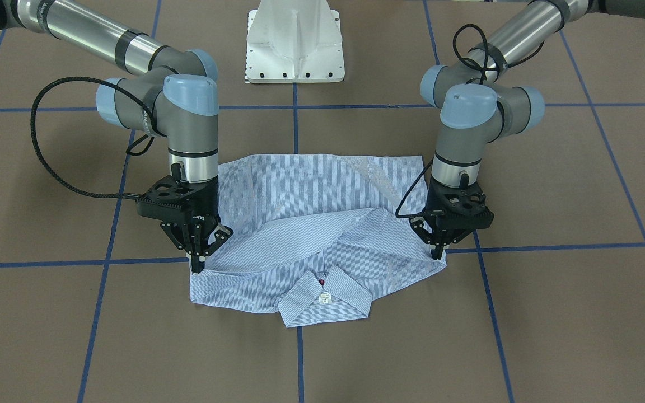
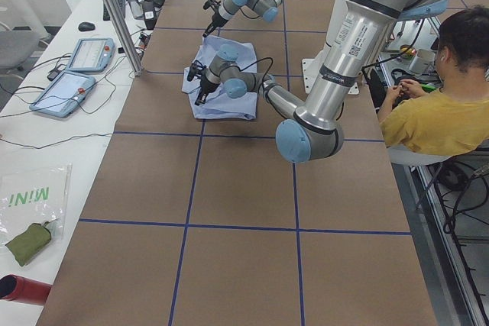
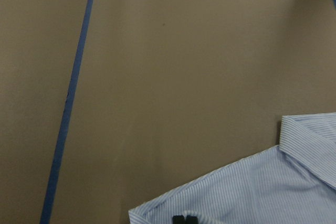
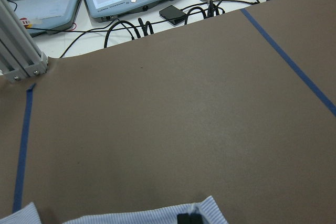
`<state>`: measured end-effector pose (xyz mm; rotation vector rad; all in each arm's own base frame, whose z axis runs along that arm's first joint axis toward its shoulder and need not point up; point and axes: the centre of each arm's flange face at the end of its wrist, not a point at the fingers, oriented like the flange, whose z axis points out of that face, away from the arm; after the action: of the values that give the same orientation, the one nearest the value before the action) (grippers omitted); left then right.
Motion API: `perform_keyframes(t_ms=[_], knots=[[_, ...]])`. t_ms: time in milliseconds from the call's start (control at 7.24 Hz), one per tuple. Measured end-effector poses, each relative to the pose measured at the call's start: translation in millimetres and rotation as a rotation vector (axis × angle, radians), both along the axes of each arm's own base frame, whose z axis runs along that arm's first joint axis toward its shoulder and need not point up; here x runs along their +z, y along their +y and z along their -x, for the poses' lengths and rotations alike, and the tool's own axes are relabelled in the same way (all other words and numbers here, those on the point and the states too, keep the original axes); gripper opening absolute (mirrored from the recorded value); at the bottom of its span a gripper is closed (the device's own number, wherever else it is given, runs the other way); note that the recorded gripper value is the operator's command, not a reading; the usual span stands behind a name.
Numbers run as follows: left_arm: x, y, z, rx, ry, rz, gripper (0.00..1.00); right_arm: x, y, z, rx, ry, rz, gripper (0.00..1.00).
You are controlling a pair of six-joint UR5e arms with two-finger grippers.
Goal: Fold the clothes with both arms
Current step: 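Lower the hem near the collar and open both grippers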
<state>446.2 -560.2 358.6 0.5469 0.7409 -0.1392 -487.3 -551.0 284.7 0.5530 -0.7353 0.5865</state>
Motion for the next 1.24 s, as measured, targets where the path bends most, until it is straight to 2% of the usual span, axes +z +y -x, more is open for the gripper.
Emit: perform_keyframes(t_ms=[276,691,829,967,1244], knots=[[10.2,-12.4,7.4,0.069,-0.053,-0.072,0.00,4.4,-19.7,-20.5,-0.019,0.000,0.014,0.00],[10.5,-24.1,25.7,0.179,-0.077,-0.120,0.00,8.0,-28.9,-27.3,-0.031,-0.015,0.012,0.00],[10.3,-28.5,32.7,0.196,-0.083,-0.132,0.00,12.1,-29.9,-25.0,-0.034,-0.014,0.012,0.14],[9.8,-32.1,39.3,0.220,-0.082,-0.139,0.99,16.0,-30.7,-23.1,-0.037,-0.010,0.014,0.99],[7.8,-36.5,49.3,0.251,-0.084,-0.159,1.00,15.3,-30.9,-22.4,-0.049,-0.009,0.012,1.00]])
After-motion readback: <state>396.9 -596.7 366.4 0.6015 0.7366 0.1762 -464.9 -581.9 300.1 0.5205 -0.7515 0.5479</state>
